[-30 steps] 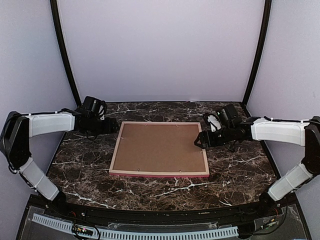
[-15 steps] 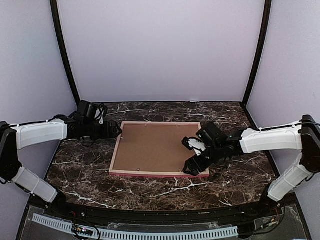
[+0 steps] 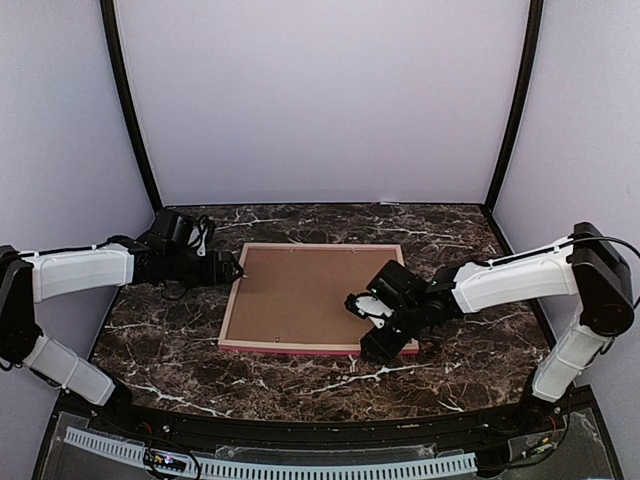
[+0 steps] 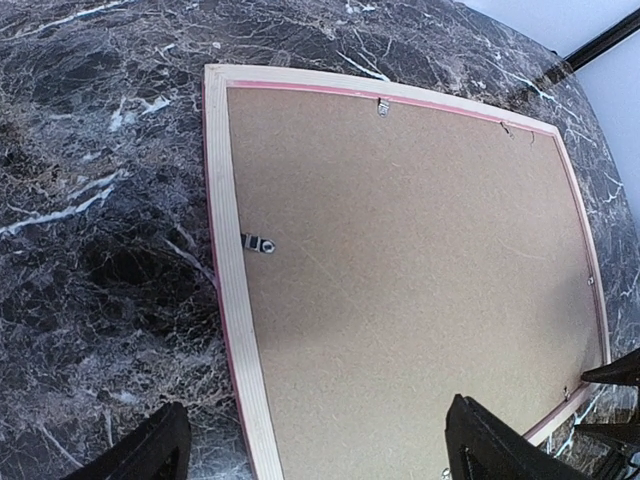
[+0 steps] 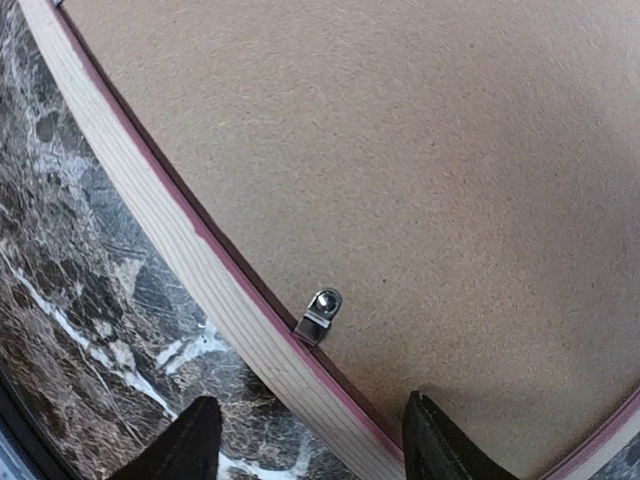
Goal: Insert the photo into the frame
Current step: Pick up the photo frame from the center of the board.
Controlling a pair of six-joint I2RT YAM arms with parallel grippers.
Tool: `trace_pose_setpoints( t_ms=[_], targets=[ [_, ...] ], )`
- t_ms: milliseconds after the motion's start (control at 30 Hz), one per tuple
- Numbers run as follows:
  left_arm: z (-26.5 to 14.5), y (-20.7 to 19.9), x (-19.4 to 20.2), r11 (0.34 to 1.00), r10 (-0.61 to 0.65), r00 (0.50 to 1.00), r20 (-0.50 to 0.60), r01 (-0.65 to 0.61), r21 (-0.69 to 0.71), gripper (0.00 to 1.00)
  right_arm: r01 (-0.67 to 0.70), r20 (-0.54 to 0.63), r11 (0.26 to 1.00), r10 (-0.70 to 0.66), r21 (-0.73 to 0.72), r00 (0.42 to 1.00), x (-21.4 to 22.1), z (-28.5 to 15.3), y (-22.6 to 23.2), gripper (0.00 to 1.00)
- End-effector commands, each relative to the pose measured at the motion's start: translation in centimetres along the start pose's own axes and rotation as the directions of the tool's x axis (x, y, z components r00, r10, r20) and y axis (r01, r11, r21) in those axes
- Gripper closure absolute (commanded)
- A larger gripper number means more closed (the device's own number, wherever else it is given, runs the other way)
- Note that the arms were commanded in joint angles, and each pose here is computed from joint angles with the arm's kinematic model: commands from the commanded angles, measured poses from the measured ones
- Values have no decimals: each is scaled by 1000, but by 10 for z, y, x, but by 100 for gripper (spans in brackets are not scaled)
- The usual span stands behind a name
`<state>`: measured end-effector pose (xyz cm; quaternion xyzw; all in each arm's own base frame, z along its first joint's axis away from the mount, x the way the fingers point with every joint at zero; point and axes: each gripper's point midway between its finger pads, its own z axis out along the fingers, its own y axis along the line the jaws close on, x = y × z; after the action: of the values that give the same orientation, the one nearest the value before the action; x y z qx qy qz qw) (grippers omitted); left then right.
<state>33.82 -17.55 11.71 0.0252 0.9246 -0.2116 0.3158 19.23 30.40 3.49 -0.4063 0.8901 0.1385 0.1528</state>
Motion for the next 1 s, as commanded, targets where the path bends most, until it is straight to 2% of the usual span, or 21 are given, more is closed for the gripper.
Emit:
trace_pose_setpoints(
  t_ms=[0,333,500,600,800,967],
  targets=[
    [-3,-1,8,1000,-7,1000,-11,7,15,9,33,-30,999,-32,40,999,5,3,2,44],
    [-12,-6,10,999,16,1000,-19,-15,30,9,70,-36,993,-66,99,997,15,5,11,60],
    [-18,-17,5,998,47,999,0,-47,51,9,84,-1,995,-84,49,996,9,8,24,69],
    [-22,-23,7,995,88,996,19,-89,51,9,87,15,996,-88,27,996,8,8,28,69],
    [-28,-41,13,980,176,984,36,-178,92,9,84,-19,994,-83,66,996,23,10,19,62],
    [-33,-63,16,951,258,964,65,-266,160,9,88,-29,993,-86,81,996,24,13,18,71]
  ],
)
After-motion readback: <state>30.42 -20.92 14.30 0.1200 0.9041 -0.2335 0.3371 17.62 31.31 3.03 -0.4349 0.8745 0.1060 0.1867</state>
